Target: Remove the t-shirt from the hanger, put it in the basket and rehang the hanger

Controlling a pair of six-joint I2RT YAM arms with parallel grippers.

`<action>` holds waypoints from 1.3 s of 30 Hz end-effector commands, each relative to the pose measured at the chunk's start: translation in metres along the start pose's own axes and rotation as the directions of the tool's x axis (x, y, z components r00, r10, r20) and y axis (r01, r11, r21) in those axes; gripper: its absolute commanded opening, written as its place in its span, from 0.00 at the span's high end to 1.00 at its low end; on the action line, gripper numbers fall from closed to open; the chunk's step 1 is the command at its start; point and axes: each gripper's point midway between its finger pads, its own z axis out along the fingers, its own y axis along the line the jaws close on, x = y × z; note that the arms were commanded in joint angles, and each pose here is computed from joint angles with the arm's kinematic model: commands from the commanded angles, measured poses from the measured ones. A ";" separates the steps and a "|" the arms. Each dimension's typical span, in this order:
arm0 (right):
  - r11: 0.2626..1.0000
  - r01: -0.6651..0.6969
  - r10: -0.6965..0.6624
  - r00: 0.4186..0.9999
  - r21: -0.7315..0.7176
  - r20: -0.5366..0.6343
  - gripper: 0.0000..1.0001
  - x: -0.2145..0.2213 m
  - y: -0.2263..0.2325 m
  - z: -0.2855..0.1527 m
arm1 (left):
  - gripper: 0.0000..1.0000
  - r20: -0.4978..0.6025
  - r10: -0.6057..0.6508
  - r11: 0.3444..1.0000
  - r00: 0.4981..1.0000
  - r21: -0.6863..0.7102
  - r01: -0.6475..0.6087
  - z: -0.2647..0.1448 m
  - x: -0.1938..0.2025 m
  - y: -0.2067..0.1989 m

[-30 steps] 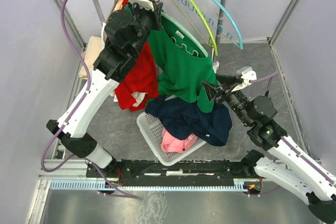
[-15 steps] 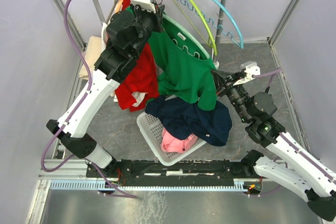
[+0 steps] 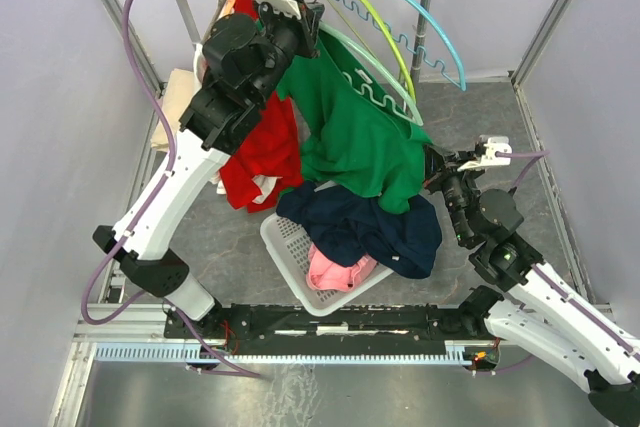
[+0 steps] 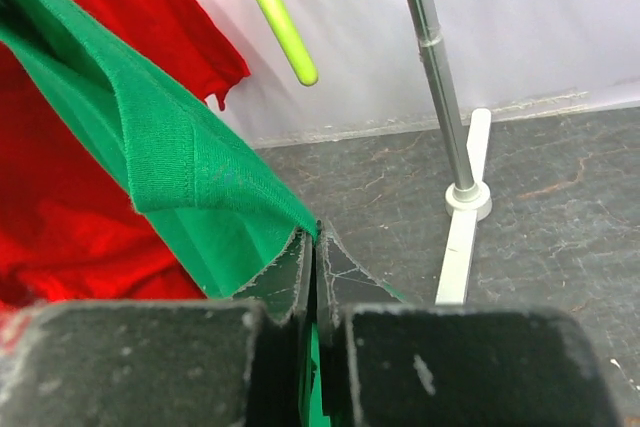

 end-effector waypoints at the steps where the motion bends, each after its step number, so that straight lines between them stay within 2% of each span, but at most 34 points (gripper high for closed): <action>1: 0.997 0.022 -0.021 1.000 0.079 -0.016 0.89 0.001 -0.015 -0.001 | 0.97 0.196 -0.070 0.998 0.978 0.003 0.070 -0.011 -0.071 0.007; 3: 0.998 0.048 -0.047 0.999 0.050 -0.027 0.71 -0.004 -0.008 0.001 | 0.97 0.184 -0.069 0.997 0.980 0.034 0.064 -0.010 -0.065 0.001; 6: 0.997 0.065 -0.065 0.998 0.039 -0.008 0.54 -0.020 -0.005 0.001 | 0.97 0.166 -0.069 0.996 0.984 0.069 0.058 -0.010 -0.054 -0.005; 16: 0.994 0.110 -0.109 0.987 -0.004 0.114 0.49 -0.102 0.012 -0.006 | 0.97 0.080 -0.073 0.981 0.994 0.183 0.057 -0.015 -0.013 -0.026; 17: 0.993 0.120 -0.117 0.986 -0.014 0.120 0.46 -0.109 0.015 -0.007 | 0.97 0.070 -0.070 0.981 0.995 0.186 0.056 -0.015 -0.009 -0.027; 23: 0.972 0.155 -0.130 0.981 -0.174 0.147 0.35 -0.144 0.054 -0.006 | 0.97 0.016 -0.059 0.973 0.998 0.223 0.054 -0.017 0.019 -0.035; 27: 0.937 0.164 -0.152 0.986 -0.308 0.062 0.34 -0.138 0.088 0.005 | 0.97 -0.033 -0.048 0.967 0.998 0.248 0.054 -0.017 0.038 -0.043; 31: 0.908 0.154 -0.194 0.979 -0.390 -0.064 0.34 -0.110 0.115 0.026 | 0.97 -0.073 -0.040 0.960 0.997 0.275 0.058 -0.020 0.057 -0.053; 39: 0.898 0.116 -0.192 0.971 -0.424 -0.141 0.34 -0.080 0.129 0.041 | 0.97 -0.114 -0.055 0.954 0.992 0.289 0.086 -0.025 0.073 -0.063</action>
